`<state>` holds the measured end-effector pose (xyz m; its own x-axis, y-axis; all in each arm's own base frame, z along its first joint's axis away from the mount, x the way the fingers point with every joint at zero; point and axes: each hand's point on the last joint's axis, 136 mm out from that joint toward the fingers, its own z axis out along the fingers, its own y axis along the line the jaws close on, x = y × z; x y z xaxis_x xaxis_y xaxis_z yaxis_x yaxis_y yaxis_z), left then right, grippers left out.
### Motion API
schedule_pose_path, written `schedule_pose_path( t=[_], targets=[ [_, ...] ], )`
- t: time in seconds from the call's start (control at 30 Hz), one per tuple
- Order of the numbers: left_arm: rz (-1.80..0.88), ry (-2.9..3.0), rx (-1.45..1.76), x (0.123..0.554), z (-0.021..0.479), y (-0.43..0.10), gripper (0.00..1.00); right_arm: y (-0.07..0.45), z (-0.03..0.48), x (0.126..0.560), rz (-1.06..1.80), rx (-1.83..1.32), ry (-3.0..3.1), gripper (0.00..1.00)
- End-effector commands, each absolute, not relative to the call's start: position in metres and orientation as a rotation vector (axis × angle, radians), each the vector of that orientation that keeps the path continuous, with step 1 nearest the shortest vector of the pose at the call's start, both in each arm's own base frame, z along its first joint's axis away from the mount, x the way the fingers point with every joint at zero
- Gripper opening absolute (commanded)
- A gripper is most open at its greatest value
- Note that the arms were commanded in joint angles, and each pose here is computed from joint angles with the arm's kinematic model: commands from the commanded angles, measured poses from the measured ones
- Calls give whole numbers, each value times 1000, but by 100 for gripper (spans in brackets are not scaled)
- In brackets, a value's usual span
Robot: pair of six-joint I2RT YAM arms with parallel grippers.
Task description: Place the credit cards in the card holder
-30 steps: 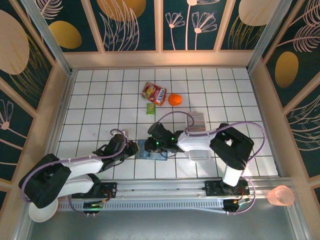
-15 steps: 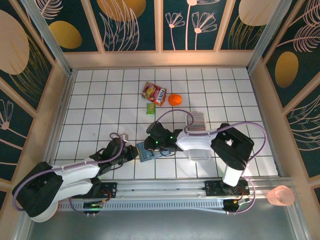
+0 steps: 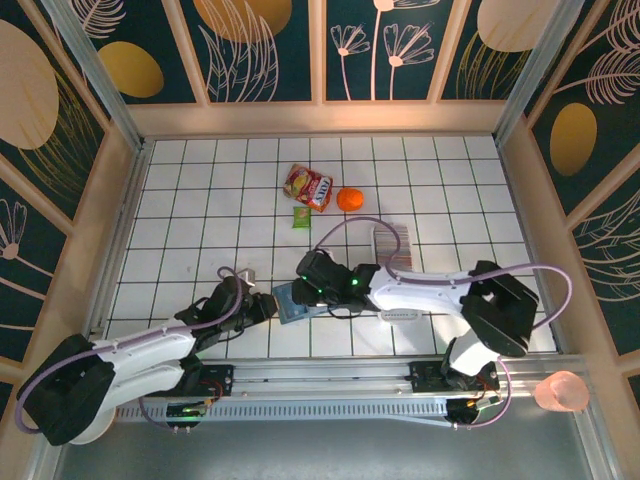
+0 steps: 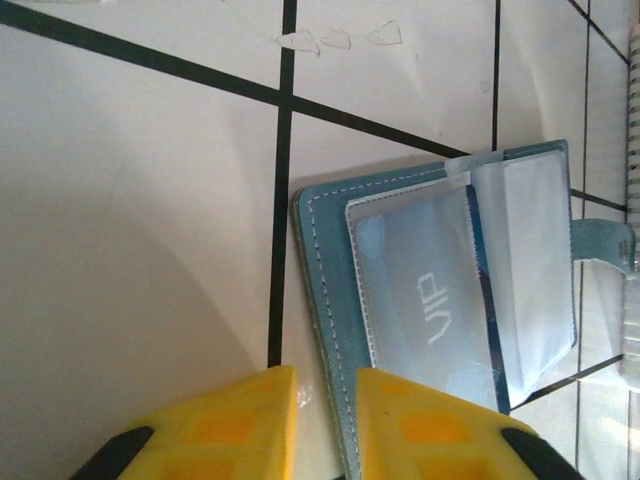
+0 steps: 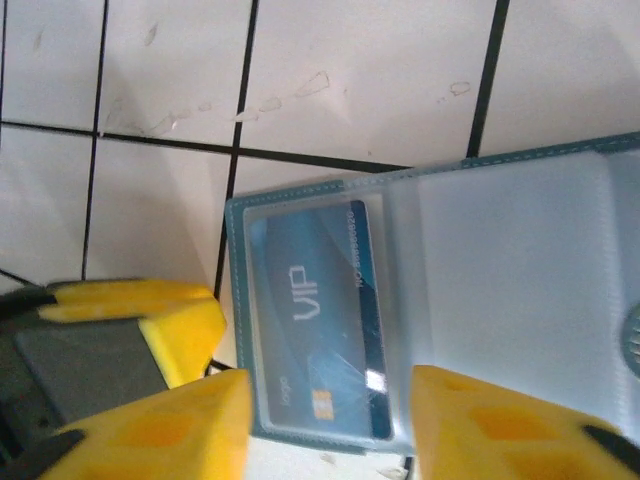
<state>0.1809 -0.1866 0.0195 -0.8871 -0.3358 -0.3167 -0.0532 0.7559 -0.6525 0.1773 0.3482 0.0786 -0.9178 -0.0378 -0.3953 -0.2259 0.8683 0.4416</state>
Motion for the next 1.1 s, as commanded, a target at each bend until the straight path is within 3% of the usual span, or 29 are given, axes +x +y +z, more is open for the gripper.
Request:
schedule_pose_path(
  t=[0.0, 0.4, 0.77, 1.07],
  targets=[
    [-879, 2571, -322, 174, 14, -179, 27, 310, 70, 175, 545, -139, 2658, 49],
    [-936, 2566, -306, 177, 21, -190, 34, 309, 51, 174, 556, -143, 2674, 43],
    [-944, 2572, -304, 177, 19, -192, 36, 312, 35, 175, 522, -140, 2705, 47],
    [-930, 2583, -305, 177, 17, -191, 36, 308, 54, 178, 499, -120, 2663, 47]
  ],
)
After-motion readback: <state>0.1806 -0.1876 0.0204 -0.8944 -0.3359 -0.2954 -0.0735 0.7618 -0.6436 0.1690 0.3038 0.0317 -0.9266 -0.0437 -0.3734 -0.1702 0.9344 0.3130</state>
